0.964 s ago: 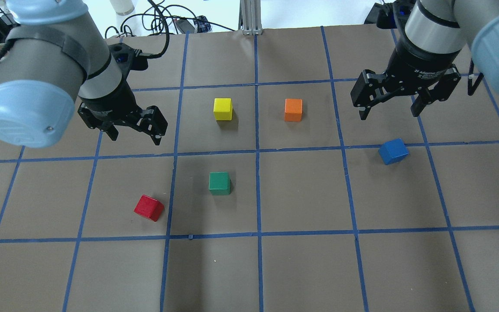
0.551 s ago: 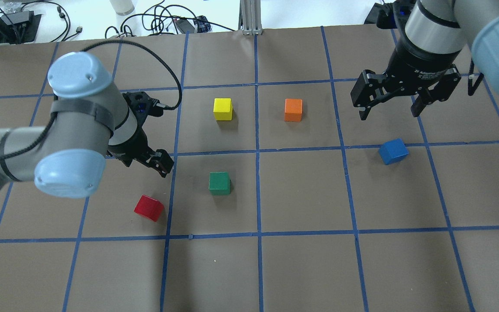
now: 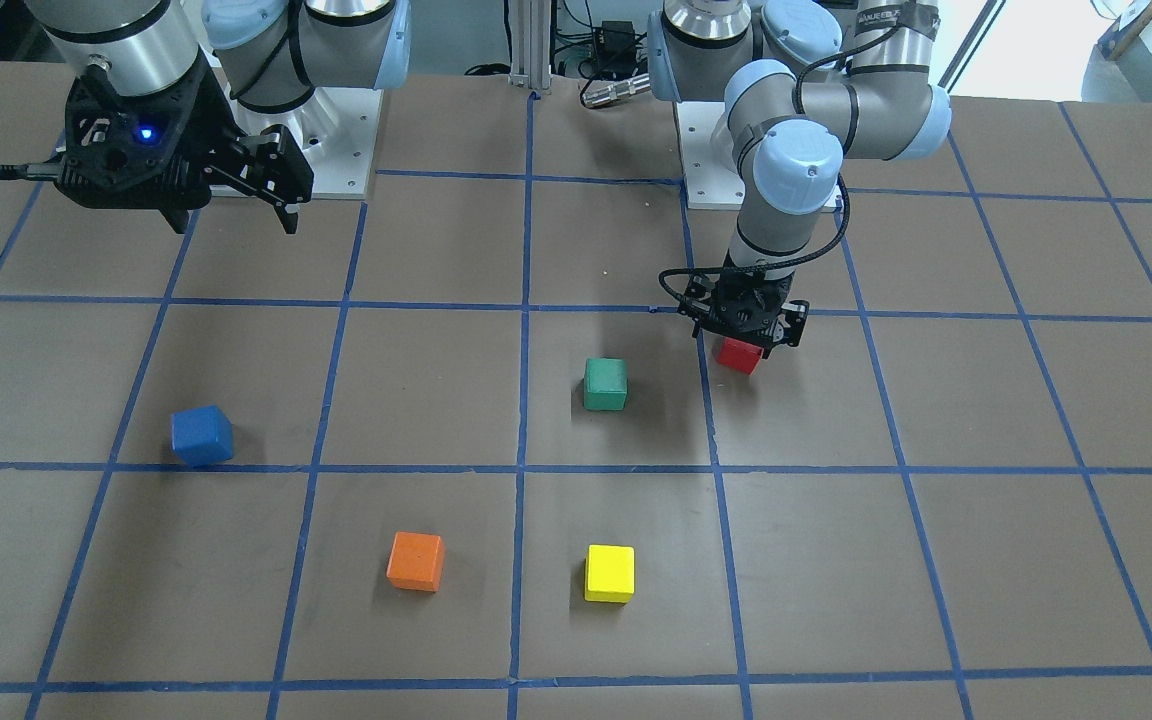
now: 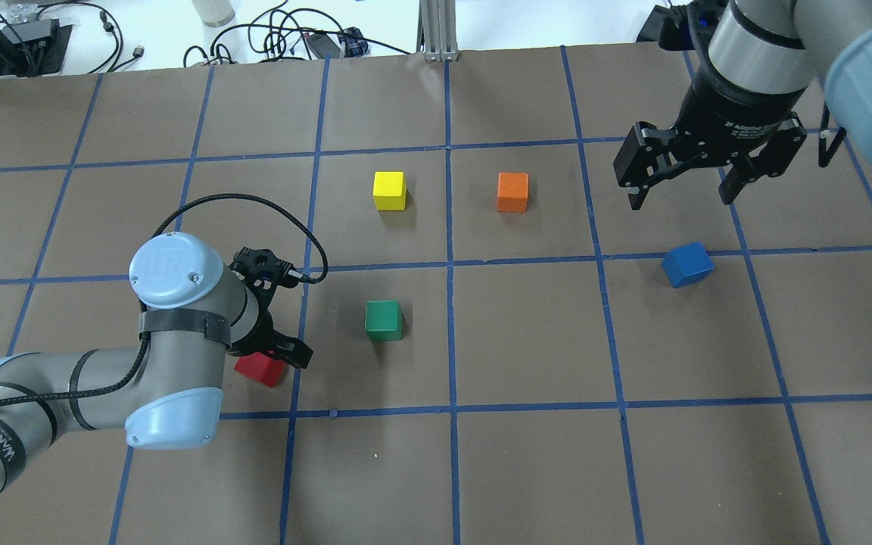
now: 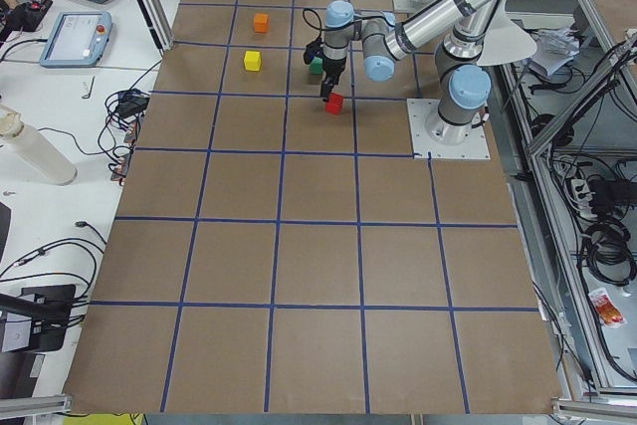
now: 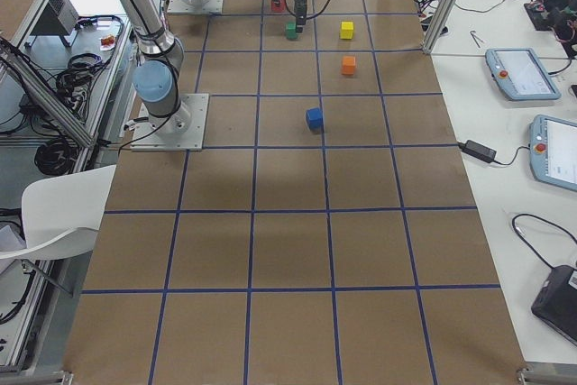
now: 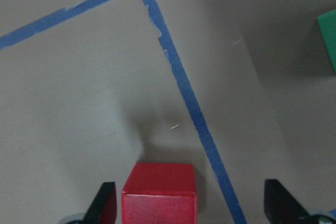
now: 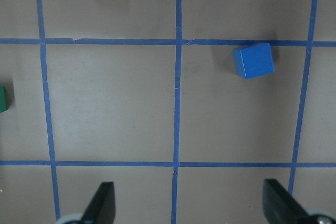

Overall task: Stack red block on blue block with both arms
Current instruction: 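Close the left gripper on the red cube, then carry the red cube with the left gripper and set it beside the orange cube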

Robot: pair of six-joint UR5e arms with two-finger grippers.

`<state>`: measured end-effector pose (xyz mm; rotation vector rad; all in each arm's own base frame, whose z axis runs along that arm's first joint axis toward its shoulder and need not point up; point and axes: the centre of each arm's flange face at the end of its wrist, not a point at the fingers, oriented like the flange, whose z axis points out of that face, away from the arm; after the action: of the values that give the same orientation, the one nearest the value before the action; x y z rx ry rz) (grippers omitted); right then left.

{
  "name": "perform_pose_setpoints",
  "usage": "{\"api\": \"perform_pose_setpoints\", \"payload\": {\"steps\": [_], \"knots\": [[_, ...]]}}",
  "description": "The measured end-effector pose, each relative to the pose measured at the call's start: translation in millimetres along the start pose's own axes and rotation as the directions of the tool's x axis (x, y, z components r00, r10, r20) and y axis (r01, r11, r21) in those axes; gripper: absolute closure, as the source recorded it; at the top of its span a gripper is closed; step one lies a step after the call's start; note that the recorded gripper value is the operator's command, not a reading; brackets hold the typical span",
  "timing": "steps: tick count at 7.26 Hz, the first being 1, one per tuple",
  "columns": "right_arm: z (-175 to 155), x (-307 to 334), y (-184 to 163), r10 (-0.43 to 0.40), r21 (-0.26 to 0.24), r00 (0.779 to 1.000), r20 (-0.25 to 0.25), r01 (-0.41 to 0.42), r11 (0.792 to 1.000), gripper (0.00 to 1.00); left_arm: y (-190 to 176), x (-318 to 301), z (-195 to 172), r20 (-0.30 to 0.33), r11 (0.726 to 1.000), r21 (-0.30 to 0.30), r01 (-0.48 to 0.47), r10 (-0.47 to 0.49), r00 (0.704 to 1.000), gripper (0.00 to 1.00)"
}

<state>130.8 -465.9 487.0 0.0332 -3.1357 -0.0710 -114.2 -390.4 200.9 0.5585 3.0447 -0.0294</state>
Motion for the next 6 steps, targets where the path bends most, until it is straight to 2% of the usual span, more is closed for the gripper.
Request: {"api": "perform_pose_setpoints", "payload": {"steps": [1,2,3,4,6], "knots": [[0,0,0,0.0,0.0,1.0,0.001,0.0,1.0,0.0,5,1,6,-0.004,1.0,-0.009,0.004,-0.004,1.0,0.22],[0,0,0,0.0,0.0,1.0,0.001,0.0,1.0,0.0,8,0,10,-0.007,1.0,-0.013,0.006,-0.006,1.0,0.74],[0,0,0,0.0,0.0,1.0,0.0,0.0,1.0,0.0,9,-3,10,-0.003,1.0,-0.009,0.008,-0.008,1.0,0.82],[0,0,0,0.0,0.0,1.0,0.0,0.0,1.0,0.0,9,-5,8,0.002,1.0,-0.002,0.014,-0.014,1.0,0.85],[1,0,0,0.0,-0.002,1.0,0.0,0.0,1.0,0.0,-1,-9,-6,0.004,0.997,0.036,0.071,-0.071,0.997,0.84]]}}
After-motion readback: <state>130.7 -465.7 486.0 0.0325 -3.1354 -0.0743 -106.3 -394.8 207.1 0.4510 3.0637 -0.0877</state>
